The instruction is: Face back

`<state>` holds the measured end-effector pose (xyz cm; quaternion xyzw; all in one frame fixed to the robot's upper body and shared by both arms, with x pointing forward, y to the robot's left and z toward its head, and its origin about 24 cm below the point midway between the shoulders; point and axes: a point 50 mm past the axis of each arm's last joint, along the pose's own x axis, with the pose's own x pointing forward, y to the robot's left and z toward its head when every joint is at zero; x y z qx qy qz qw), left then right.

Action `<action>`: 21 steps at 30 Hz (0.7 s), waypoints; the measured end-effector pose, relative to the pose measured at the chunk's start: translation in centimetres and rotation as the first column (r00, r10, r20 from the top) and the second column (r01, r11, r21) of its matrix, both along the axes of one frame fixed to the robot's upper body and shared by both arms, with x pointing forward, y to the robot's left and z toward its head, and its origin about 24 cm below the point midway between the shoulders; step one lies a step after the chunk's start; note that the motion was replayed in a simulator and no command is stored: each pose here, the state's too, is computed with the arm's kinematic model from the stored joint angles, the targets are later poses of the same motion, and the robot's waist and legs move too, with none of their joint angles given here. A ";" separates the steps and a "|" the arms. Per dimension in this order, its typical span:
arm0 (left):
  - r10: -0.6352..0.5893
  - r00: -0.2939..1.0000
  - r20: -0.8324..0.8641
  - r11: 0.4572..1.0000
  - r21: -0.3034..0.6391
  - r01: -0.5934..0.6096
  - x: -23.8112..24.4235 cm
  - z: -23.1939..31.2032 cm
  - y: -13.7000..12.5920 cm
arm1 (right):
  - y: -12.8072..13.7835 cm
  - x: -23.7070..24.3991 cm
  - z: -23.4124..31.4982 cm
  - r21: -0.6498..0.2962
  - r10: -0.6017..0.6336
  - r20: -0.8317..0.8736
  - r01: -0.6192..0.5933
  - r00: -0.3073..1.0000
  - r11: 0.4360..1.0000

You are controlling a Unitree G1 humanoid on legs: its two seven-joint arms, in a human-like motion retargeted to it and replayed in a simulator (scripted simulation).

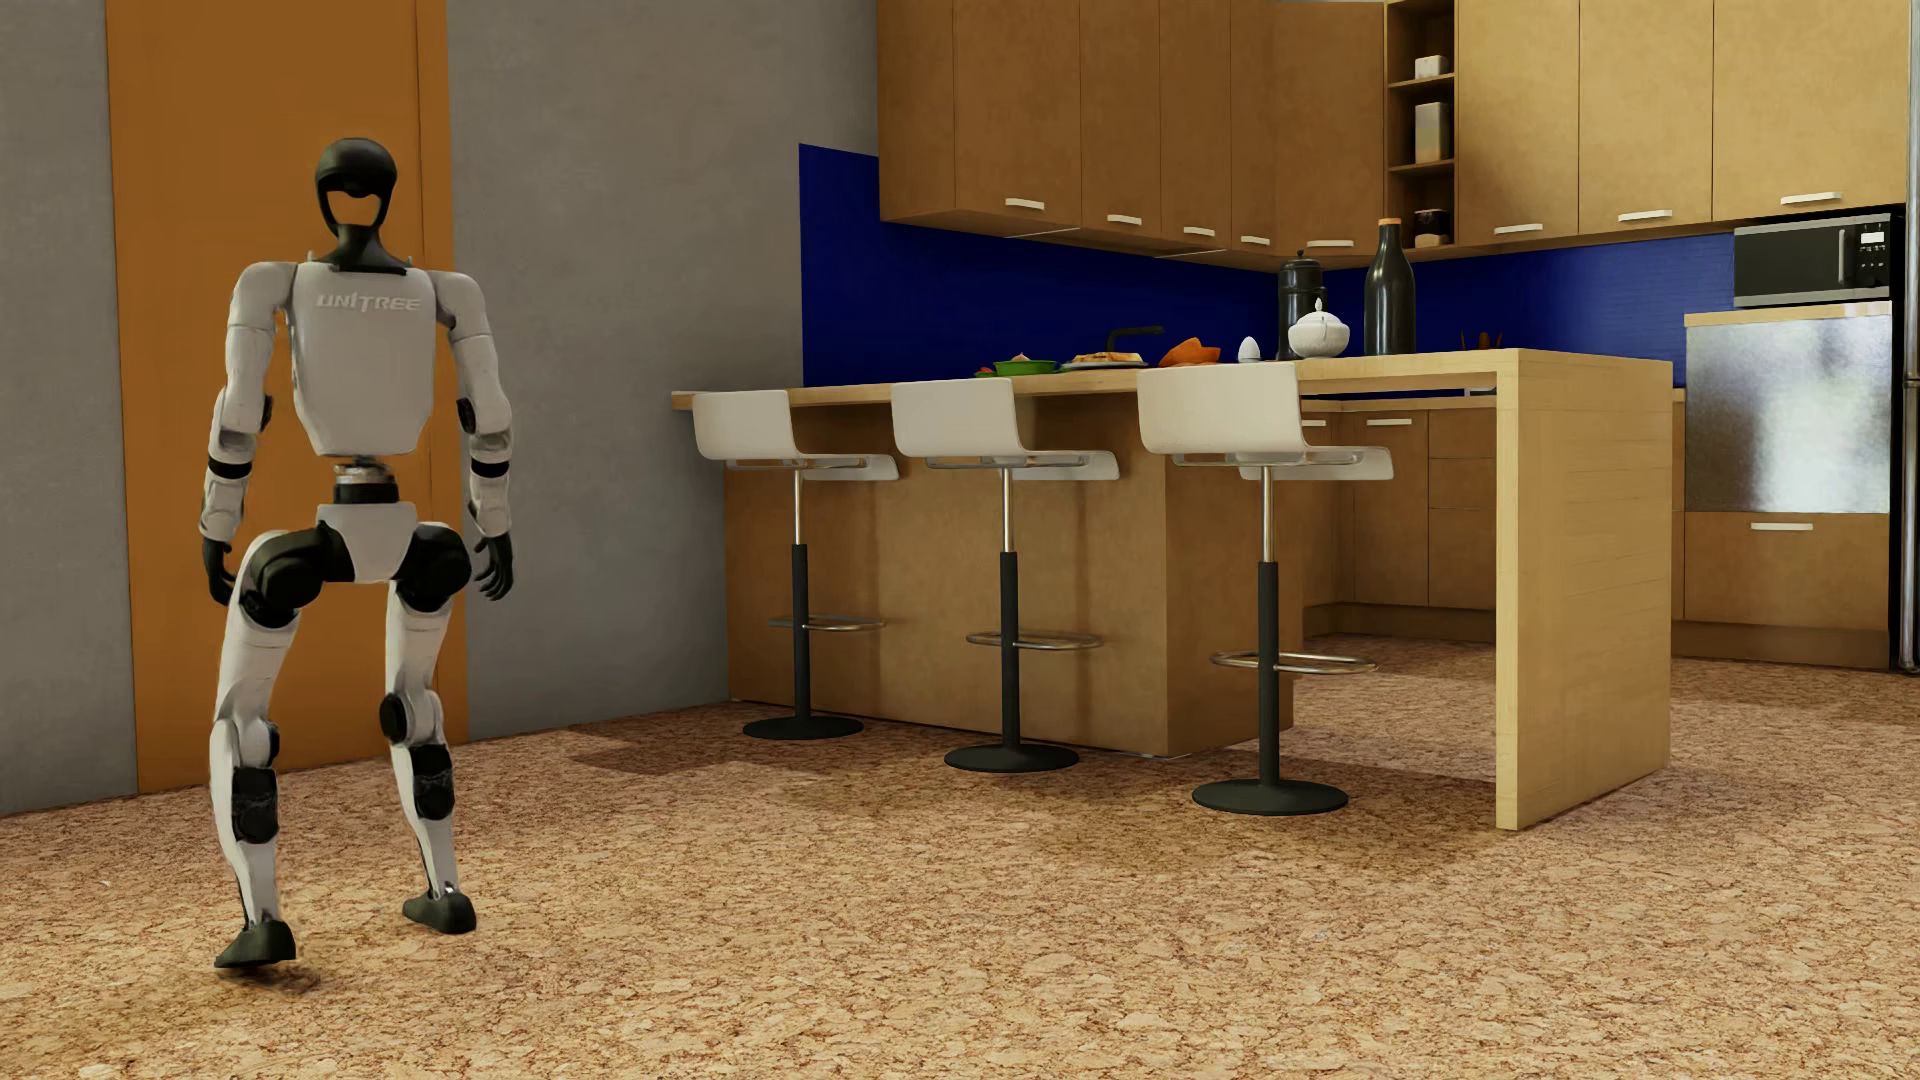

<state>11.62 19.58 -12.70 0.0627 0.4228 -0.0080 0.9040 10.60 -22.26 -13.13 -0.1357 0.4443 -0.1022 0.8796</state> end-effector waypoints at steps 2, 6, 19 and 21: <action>0.085 0.992 -0.096 0.996 0.034 -0.082 -2.8 -0.6 2.9 | 0.5 -0.6 0.1 0.003 -0.040 0.019 0.040 0.999 0.999; -0.063 0.996 0.058 0.996 0.060 0.060 3.0 0.9 -0.5 | -0.1 -2.3 -0.7 0.030 -0.056 -0.084 0.058 0.995 0.998; 0.071 0.992 -0.104 0.997 0.041 -0.067 -2.8 -0.8 2.3 | 0.9 -0.7 0.0 0.018 0.006 0.034 -0.006 0.999 1.000; 0.083 0.989 -0.120 0.996 0.054 -0.077 -2.5 -0.6 3.2 | 1.1 -0.3 0.1 0.038 -0.049 0.030 0.048 0.998 0.998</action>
